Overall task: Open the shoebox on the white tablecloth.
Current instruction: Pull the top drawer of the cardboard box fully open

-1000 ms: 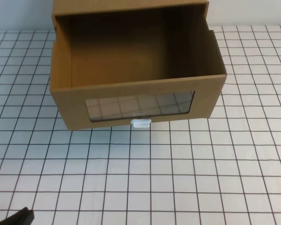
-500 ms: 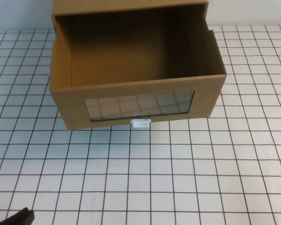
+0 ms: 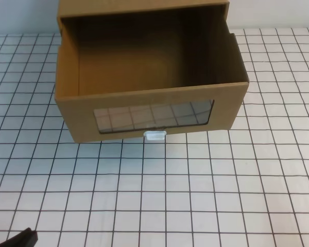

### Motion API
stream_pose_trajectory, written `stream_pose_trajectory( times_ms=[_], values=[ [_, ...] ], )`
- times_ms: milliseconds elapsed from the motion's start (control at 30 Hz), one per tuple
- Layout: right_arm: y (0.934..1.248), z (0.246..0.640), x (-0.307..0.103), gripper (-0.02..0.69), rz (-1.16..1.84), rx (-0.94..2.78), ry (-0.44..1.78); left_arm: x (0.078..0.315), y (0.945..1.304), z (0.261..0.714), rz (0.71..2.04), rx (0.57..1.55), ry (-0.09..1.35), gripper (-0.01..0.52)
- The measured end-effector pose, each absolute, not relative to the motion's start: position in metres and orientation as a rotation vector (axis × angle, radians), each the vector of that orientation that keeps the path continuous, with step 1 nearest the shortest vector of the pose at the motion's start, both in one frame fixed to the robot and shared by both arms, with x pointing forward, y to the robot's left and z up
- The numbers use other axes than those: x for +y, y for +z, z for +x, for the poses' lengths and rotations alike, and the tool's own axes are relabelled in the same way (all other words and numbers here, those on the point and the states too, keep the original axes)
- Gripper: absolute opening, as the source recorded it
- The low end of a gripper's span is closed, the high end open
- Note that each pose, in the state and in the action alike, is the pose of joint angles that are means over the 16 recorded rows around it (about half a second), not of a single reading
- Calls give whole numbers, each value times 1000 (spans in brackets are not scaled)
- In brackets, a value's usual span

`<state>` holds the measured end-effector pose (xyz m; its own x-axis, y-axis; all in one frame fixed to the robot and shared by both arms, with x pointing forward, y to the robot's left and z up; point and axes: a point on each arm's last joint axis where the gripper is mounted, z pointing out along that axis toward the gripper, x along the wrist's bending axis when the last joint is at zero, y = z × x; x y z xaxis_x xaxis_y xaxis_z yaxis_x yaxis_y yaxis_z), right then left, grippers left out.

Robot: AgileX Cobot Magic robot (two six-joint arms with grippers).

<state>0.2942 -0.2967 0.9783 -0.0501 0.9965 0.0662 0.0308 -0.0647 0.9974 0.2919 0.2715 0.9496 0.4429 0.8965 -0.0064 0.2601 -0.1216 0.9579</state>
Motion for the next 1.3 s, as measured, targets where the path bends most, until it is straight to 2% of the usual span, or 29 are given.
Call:
stream_pose_trajectory(
  times_ms=[600, 1000, 1300],
  values=[
    [951, 292, -291, -13, 1377, 1475, 1176, 272, 950, 292, 1639, 1024, 754, -2],
    [947, 291, -291, -13, 1402, 1508, 1159, 272, 950, 292, 1635, 1022, 761, -2],
    [947, 291, -291, -13, 1400, 1509, 1157, 279, 956, 296, 1579, 1023, 916, -2]
  ],
)
